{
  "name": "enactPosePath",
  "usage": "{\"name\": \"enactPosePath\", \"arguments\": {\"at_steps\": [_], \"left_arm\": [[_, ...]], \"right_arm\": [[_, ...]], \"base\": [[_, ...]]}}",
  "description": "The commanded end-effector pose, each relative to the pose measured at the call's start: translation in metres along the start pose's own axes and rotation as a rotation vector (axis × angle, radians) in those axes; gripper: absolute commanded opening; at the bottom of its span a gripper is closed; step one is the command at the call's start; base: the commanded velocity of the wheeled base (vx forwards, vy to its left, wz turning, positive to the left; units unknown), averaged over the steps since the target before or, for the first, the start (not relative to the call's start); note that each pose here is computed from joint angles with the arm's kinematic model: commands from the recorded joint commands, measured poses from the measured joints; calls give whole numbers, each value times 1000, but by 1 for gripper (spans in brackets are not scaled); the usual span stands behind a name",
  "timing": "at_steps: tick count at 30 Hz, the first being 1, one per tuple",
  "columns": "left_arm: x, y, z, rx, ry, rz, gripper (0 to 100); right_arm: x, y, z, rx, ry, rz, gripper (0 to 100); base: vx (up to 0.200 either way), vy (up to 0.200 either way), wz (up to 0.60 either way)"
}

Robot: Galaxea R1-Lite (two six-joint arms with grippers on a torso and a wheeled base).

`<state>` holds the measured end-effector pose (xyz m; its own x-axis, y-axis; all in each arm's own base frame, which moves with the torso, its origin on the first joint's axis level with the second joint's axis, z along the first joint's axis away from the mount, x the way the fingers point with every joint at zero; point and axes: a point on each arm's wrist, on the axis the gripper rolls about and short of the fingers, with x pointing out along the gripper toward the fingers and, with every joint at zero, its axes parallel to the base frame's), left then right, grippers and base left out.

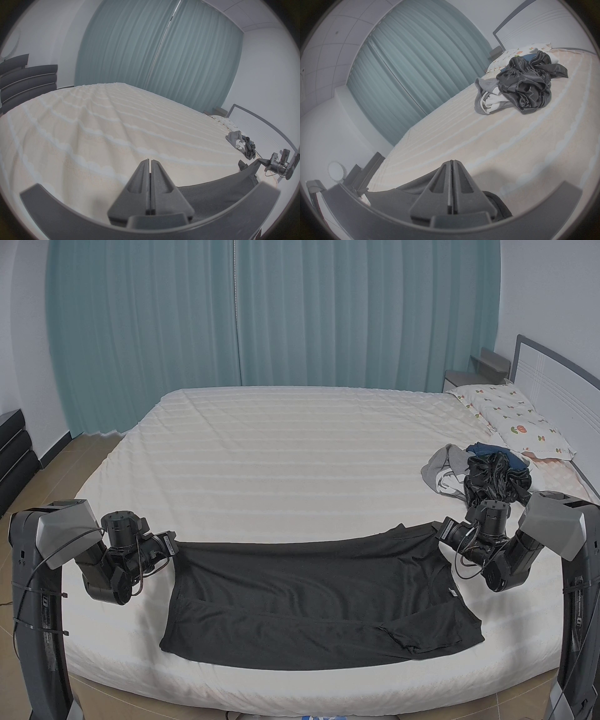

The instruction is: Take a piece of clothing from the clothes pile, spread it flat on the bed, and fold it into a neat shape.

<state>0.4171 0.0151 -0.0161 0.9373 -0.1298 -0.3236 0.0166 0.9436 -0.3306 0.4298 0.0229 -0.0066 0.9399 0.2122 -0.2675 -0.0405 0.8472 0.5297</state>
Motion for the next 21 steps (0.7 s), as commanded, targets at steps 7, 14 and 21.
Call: {"name": "enactPosePath", "arguments": {"at_steps": [7,14,21], "left_arm": [[-15,3,-1,35,21,18,0],[-32,9,-13,86,30,33,0],[-56,15,-32,163,67,44,0]], "right_arm": [[-28,3,10,3,19,-16,0],[-55,4,1,-5,94,-20,0],[-84,1,-9,-40,176,-27,0]], "base": [[0,0,0],[0,0,0],[0,0,0]]}}
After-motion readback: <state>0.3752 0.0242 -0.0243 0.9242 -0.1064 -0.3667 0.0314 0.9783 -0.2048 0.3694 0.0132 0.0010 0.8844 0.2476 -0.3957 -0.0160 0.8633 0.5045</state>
